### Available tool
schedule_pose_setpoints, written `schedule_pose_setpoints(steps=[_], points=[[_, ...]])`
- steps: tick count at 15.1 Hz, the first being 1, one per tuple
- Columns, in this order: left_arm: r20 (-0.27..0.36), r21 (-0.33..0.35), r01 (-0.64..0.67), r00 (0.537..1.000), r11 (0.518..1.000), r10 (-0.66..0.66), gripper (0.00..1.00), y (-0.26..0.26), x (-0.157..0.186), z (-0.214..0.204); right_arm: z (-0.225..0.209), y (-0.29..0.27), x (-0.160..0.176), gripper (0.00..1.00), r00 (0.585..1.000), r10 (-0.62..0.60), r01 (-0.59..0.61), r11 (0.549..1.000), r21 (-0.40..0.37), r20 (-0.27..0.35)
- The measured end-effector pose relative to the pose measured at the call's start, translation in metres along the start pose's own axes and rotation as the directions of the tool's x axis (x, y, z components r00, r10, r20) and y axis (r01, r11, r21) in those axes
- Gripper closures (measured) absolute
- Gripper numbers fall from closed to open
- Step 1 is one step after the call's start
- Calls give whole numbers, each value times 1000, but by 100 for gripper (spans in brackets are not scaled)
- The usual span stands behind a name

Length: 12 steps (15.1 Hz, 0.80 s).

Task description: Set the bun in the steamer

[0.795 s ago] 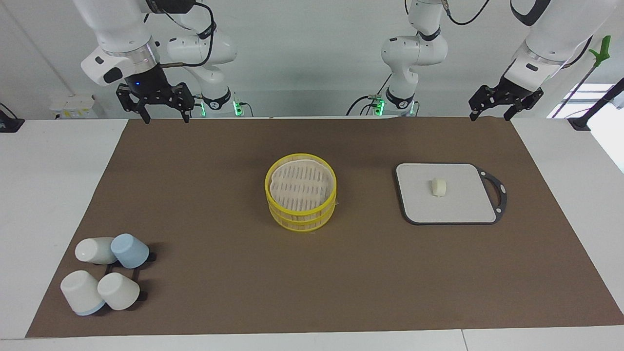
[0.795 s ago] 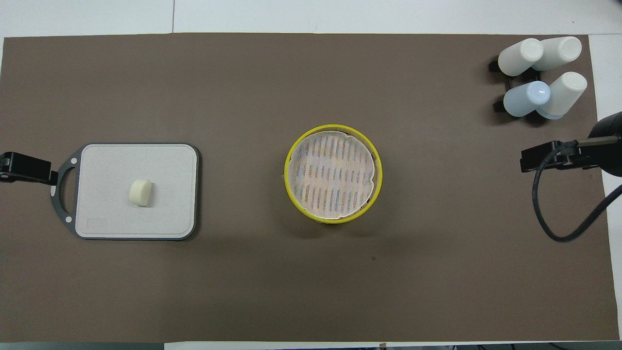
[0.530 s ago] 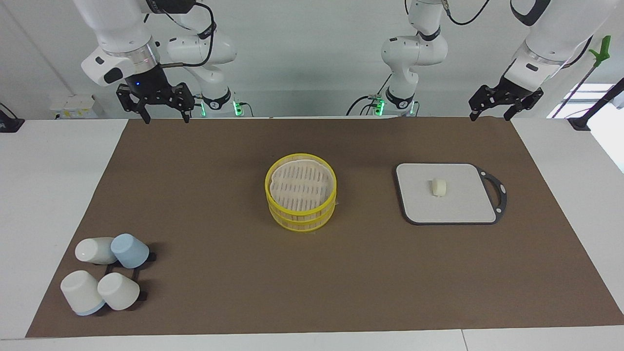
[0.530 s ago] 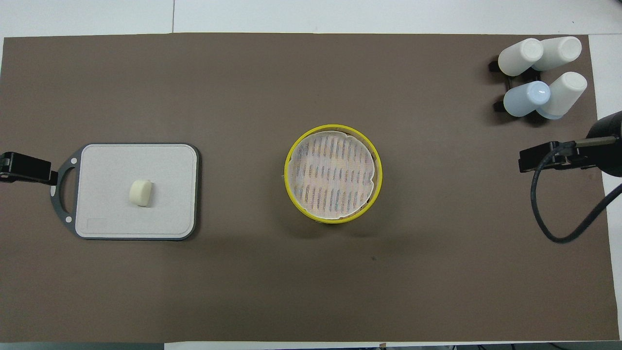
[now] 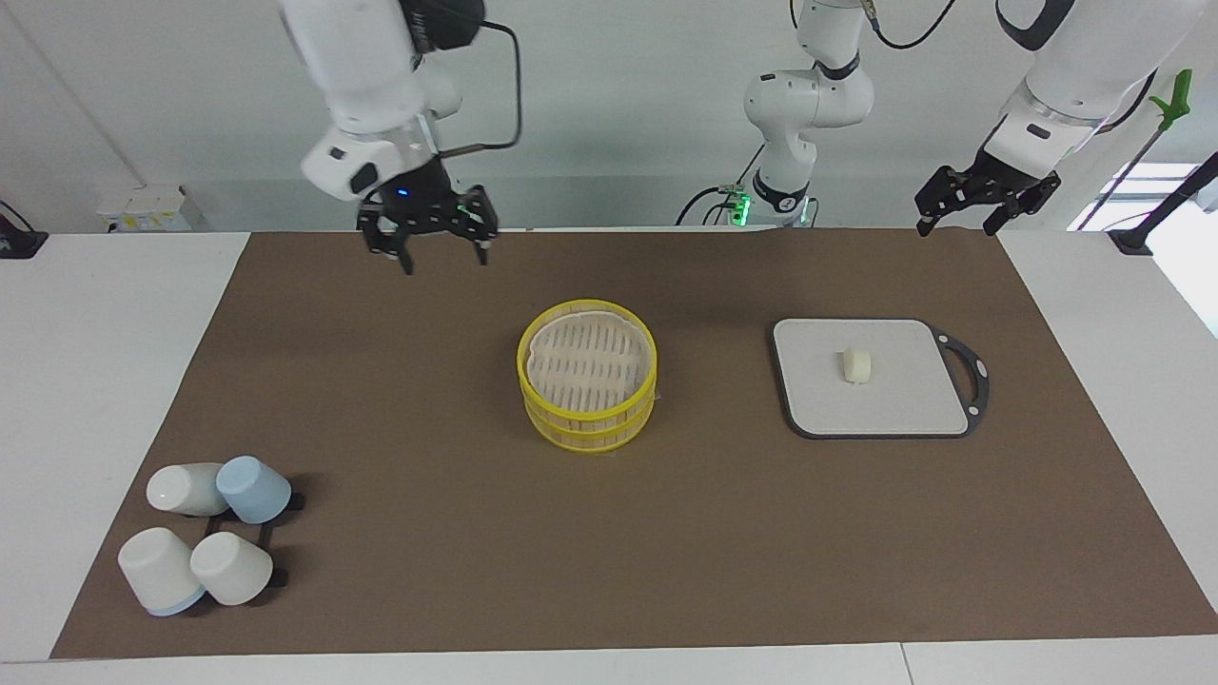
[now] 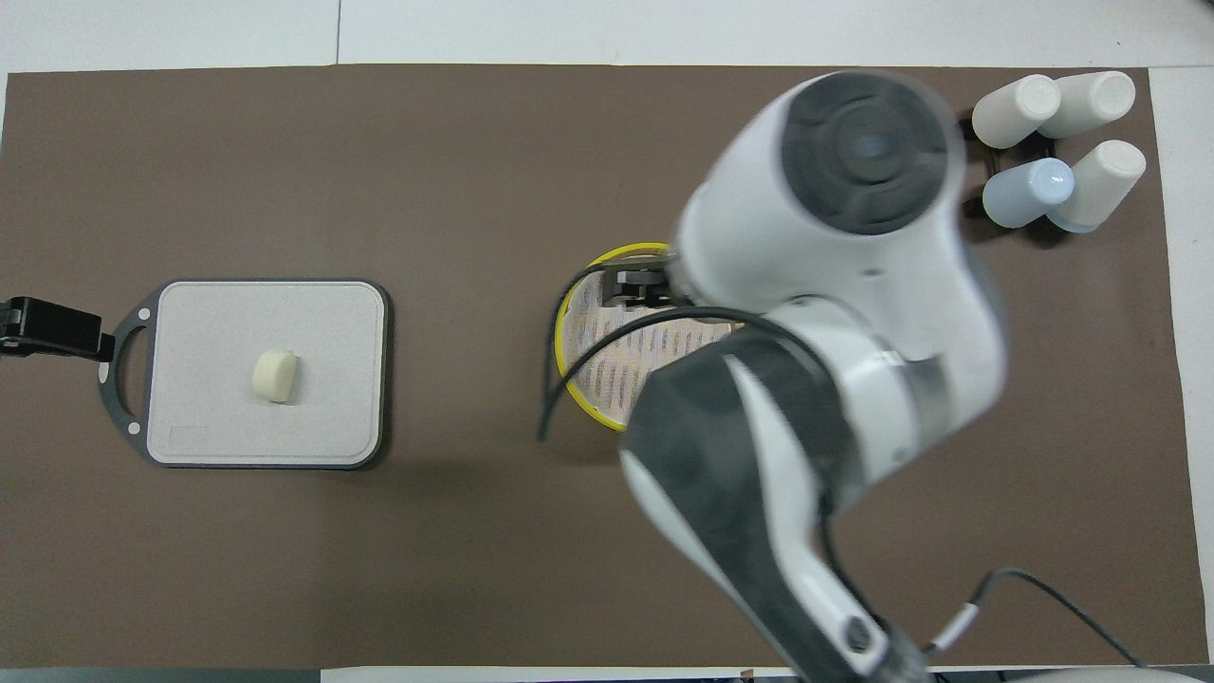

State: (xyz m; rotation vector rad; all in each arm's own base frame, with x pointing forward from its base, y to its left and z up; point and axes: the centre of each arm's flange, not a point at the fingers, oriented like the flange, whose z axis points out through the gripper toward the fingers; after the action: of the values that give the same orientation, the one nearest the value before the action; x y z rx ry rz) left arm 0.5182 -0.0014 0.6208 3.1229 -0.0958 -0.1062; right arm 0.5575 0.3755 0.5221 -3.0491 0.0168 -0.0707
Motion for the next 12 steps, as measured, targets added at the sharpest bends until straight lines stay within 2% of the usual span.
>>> schedule_pose_setpoints(steps=[2,4,7,9,10,12], points=[[-30,0,0,1000,1000,0,0,-1,0,37,57,-50,-5,0,1000,-8,7,1000,-11,-16],[-46,0,-18,999,1000,18,0,0,-4,101,98,-71,-7,0,998,-38,37,999,-37,-48],[-41,5,-78,996,997,78,0,7,-15,195,132,-66,-7,0,998,-43,41,997,-61,-42],[-51,11,-106,993,994,107,0,18,-17,241,145,-66,-12,0,998,-49,47,997,-60,-42],[-56,14,-122,991,992,123,0,21,-16,259,151,-66,-14,5,998,-53,50,997,-59,-42],[-55,19,-158,986,987,159,0,23,-11,288,156,-66,-17,26,998,-55,53,997,-61,-38]])
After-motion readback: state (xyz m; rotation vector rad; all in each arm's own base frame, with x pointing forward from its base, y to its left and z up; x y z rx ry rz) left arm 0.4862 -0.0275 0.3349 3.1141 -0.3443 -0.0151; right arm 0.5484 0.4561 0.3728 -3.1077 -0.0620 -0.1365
